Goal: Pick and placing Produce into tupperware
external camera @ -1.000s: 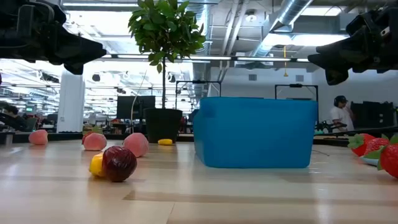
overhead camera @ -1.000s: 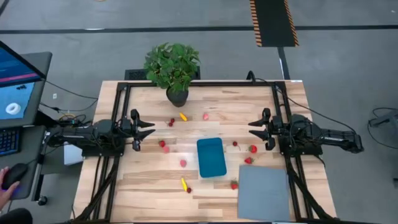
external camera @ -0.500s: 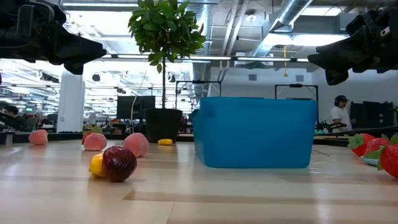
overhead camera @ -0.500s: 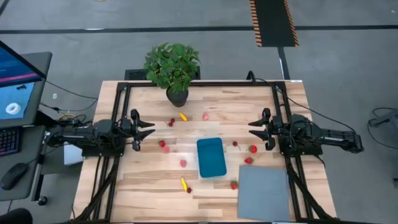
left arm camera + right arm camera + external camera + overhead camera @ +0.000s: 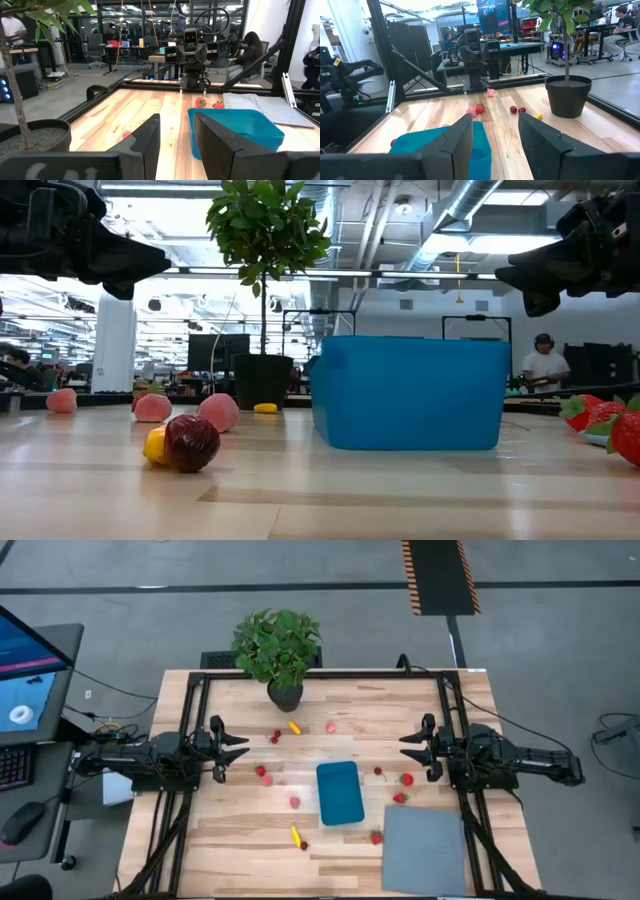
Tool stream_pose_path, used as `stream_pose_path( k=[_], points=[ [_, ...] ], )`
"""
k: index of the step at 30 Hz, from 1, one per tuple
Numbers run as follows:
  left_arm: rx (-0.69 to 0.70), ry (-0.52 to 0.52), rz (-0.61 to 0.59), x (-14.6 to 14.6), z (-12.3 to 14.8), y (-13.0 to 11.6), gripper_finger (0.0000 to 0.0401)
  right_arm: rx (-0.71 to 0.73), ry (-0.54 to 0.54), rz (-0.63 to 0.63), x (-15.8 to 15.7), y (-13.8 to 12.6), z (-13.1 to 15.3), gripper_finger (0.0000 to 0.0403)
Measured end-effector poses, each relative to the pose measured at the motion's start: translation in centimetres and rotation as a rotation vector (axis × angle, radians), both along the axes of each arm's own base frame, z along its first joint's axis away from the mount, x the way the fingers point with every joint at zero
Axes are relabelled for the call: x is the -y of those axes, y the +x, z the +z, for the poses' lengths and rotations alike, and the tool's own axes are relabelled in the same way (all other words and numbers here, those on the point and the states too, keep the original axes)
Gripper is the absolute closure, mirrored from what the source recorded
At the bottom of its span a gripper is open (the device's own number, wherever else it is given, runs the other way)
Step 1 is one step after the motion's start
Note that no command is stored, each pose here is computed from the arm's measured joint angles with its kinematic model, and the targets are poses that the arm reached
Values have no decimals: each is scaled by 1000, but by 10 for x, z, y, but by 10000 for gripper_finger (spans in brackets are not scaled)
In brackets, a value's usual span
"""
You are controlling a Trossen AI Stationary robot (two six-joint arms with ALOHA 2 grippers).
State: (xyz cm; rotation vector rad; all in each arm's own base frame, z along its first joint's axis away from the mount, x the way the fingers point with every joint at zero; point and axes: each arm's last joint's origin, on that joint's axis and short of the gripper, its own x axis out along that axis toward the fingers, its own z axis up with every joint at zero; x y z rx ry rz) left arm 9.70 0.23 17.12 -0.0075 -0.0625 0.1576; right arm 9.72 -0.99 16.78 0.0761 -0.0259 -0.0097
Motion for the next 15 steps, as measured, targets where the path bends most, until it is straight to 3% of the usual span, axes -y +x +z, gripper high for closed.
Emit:
stream_pose_path(
  k=[12,15],
  points=[
    [1,-6,-1,0,0,0,292,0,0,0,0,0,0,221],
    [0,0,0,0,0,0,292,1,-61,-3,0,0,0,221]
  ],
)
